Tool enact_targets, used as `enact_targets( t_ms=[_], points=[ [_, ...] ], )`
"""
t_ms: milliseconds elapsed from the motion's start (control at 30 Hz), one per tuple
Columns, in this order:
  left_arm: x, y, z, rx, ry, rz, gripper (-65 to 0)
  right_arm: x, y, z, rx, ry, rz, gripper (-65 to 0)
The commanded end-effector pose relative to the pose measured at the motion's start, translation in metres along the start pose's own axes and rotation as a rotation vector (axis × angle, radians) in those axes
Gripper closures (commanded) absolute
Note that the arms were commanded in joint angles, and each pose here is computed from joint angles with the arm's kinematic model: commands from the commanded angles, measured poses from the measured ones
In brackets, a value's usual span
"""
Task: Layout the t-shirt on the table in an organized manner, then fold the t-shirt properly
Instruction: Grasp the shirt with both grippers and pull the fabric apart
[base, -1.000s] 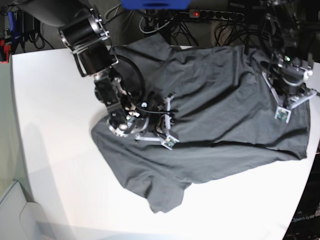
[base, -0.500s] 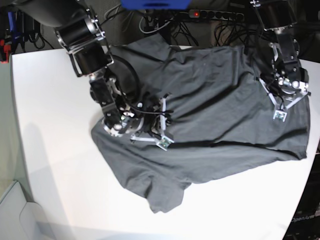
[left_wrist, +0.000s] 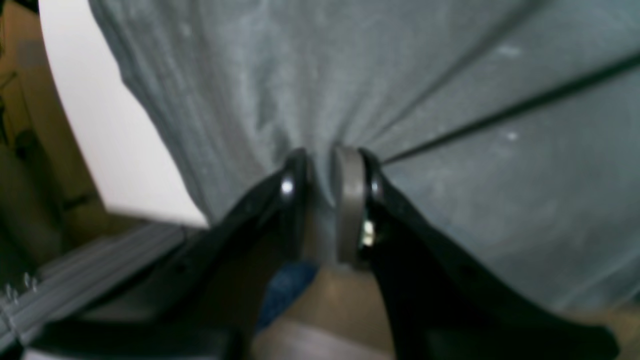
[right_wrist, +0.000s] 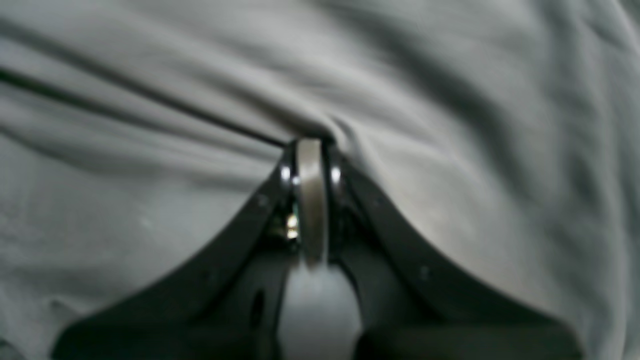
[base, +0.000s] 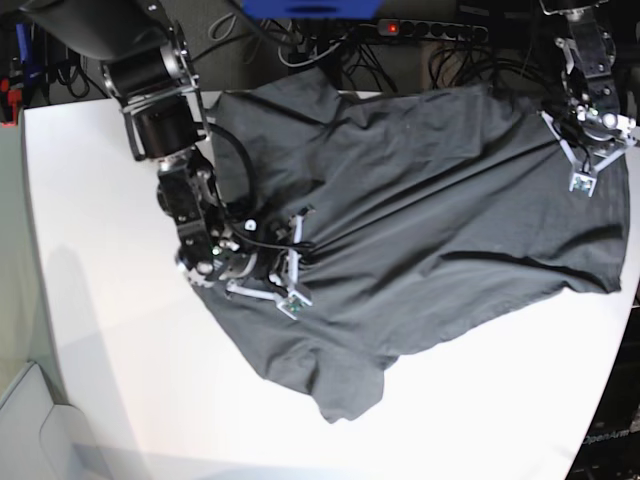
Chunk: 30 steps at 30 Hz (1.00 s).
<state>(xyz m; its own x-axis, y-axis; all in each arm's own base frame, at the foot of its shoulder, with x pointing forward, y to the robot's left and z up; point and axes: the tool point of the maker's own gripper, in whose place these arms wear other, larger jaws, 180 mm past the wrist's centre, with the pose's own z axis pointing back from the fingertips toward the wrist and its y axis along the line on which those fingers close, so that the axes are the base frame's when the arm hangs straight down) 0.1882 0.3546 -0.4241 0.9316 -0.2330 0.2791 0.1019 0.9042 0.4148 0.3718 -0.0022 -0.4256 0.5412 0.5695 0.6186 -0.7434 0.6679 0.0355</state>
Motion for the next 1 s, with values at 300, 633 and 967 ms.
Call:
enact_targets(
  t_ms=[300,633,967],
  points=[
    [0.017,0.033,0.032,0.115,-0.065,-0.011,-10.8,0.015,-0.008,0.004,-0.025,-0.027,0.012,0.0],
    [0.077,0.055,0.058,0.180,-0.187,0.040,-10.8,0.009,-0.007,0.003,-0.022,-0.014,0.011,0.0],
    [0.145,0.030,-0.003,-0.014,-0.205,0.203,-10.7,-0.005,-0.002,0.001,-0.012,0.008,0.000,0.0]
  ],
)
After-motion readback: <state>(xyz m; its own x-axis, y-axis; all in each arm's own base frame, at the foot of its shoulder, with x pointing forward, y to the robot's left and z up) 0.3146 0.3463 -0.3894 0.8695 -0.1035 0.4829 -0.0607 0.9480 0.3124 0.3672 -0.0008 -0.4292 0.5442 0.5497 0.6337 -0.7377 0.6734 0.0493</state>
